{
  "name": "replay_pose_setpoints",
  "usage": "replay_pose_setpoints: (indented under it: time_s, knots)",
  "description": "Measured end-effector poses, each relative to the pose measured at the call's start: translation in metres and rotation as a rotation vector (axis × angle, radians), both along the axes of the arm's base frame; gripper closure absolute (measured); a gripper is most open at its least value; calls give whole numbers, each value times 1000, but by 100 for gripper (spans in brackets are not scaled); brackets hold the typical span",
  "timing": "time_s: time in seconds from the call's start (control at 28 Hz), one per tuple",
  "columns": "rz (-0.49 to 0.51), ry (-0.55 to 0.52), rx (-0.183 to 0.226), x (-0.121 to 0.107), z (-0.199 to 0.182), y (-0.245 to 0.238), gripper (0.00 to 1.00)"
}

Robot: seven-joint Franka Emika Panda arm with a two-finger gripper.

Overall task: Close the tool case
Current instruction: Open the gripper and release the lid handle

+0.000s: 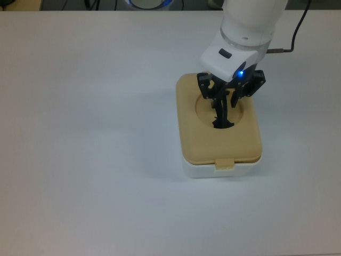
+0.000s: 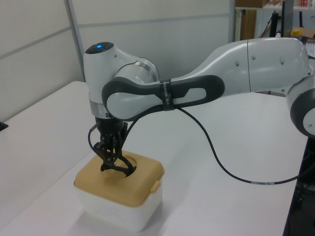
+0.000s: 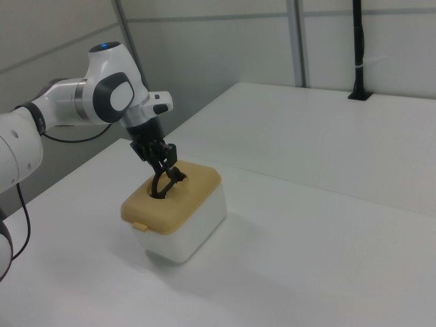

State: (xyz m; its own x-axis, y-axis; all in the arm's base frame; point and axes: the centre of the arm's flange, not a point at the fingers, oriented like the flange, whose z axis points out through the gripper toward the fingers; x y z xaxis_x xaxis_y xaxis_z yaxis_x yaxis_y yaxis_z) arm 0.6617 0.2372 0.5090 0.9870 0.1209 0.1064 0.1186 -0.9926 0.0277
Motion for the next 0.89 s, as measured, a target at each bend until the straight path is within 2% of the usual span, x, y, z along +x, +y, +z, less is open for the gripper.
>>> replay_pose_setpoints:
  time_s: [0.07, 0.14, 0.29, 0.5, 0.68, 0.89]
  knots:
    - [0, -1, 0, 0, 1, 0, 48]
    - [-2, -2, 1, 0, 2, 0, 36]
    - [-7, 13, -6, -4, 8, -3, 22]
    - [-27, 49, -26, -20, 37, -21, 0]
    - [-46, 78, -56, -35, 69, -53, 0]
    - [-52, 108, -62, -49, 100, -107, 0]
